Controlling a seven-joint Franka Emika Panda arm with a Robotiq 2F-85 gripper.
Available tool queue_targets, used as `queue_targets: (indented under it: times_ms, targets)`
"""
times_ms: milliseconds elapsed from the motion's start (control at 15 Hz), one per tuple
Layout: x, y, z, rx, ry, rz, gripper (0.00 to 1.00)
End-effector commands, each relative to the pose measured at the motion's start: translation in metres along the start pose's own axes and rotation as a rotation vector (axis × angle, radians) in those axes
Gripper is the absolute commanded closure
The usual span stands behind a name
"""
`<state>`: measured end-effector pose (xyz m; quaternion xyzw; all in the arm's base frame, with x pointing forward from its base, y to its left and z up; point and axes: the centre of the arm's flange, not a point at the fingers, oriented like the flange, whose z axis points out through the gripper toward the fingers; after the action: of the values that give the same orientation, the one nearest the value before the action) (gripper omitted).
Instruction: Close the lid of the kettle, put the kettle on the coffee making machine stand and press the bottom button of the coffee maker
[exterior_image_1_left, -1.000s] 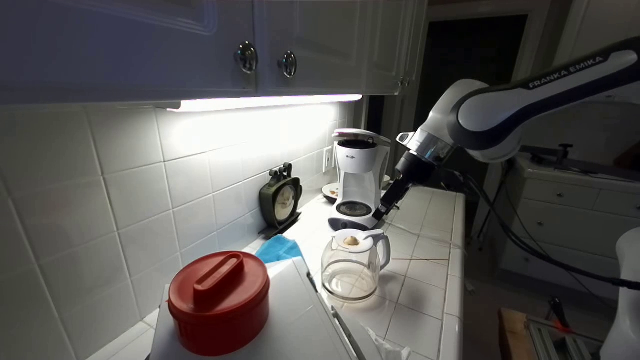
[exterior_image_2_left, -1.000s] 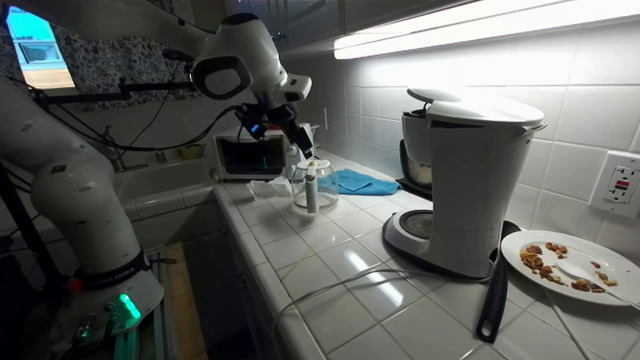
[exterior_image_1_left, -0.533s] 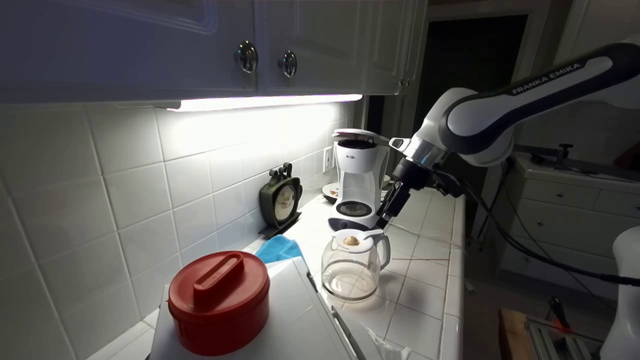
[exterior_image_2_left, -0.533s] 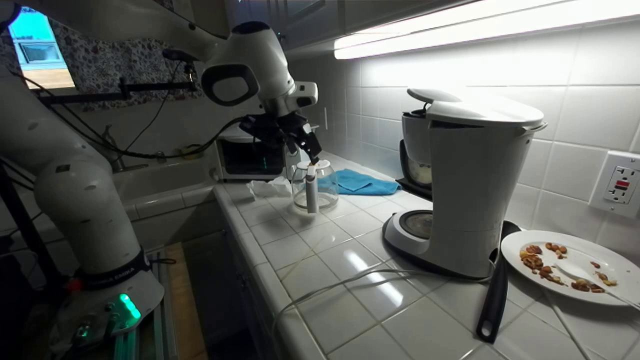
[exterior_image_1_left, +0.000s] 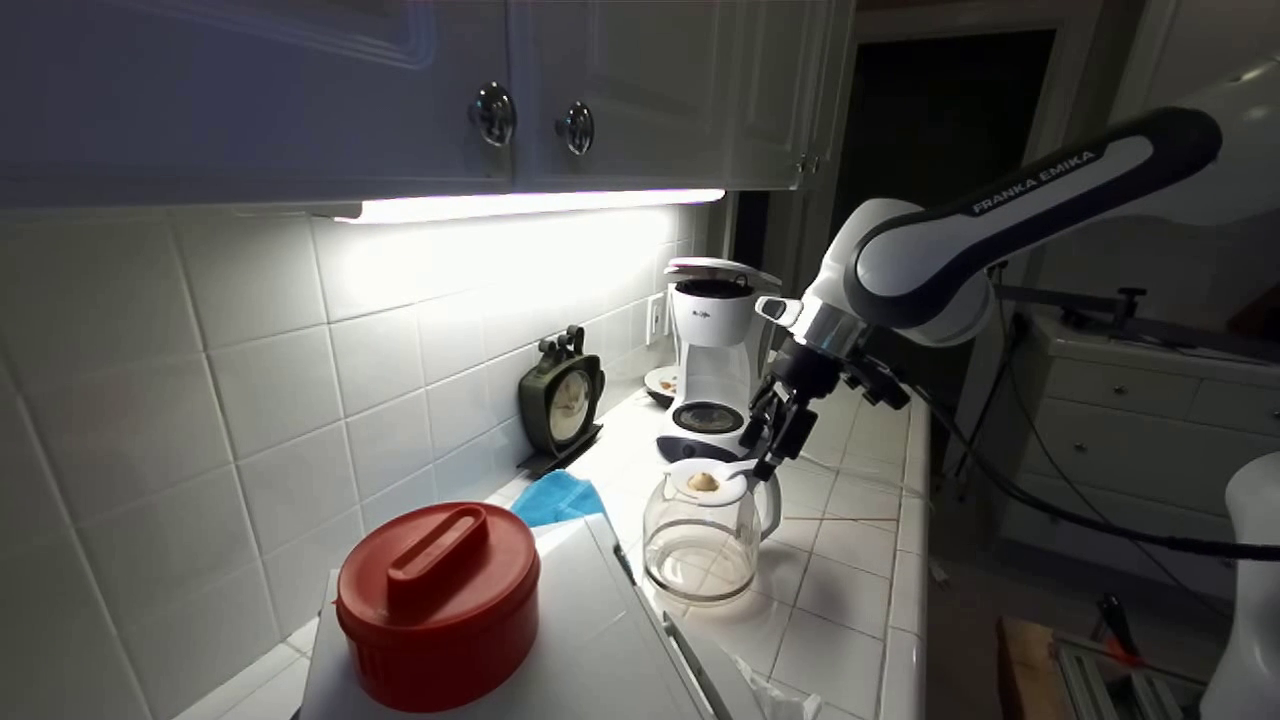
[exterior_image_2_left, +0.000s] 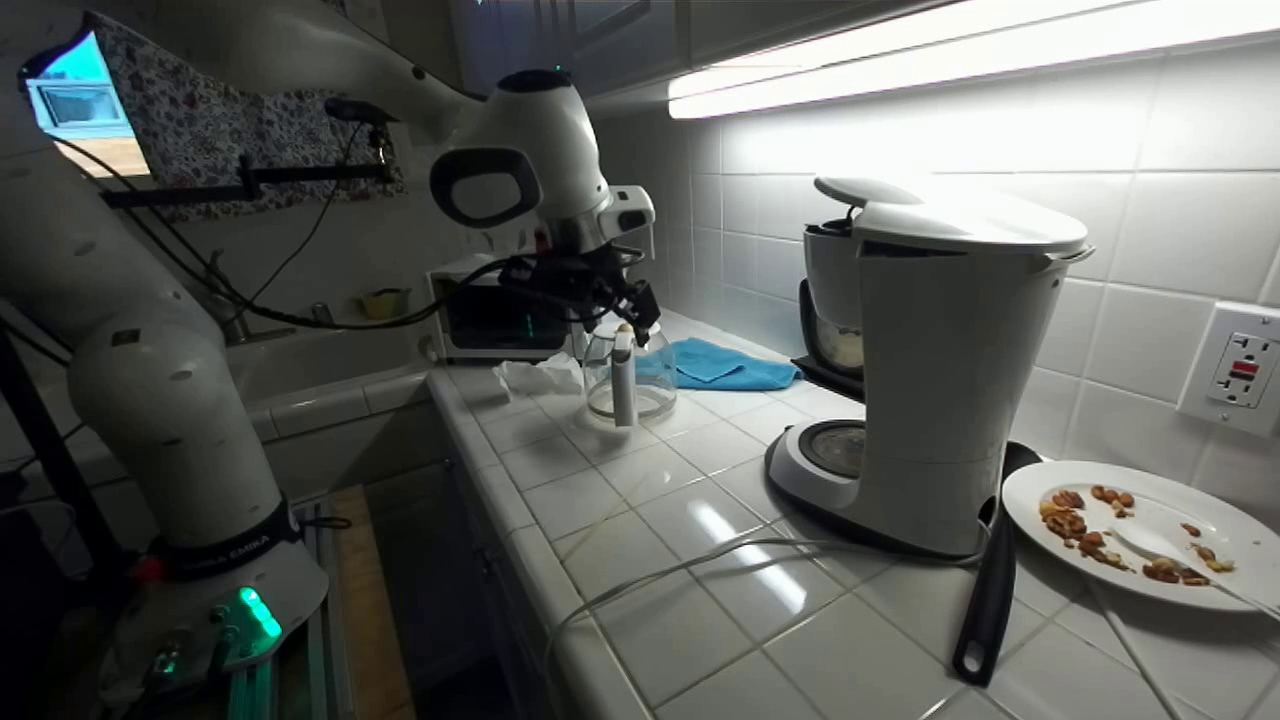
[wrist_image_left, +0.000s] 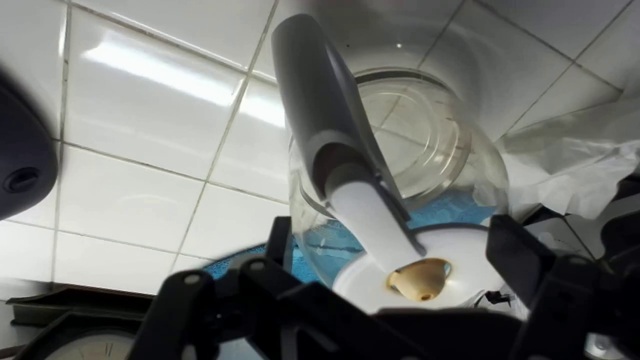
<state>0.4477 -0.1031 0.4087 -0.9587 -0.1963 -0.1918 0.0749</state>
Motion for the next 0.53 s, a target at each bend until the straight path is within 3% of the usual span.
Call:
queue_targets:
  times_ms: [0, 467]
  targets:
    - [0.006, 0.013, 0.009, 0.002, 0.001, -0.086, 0.0]
    - [-0.004, 0.018, 0.018, 0.02, -0.007, -0.187, 0.0]
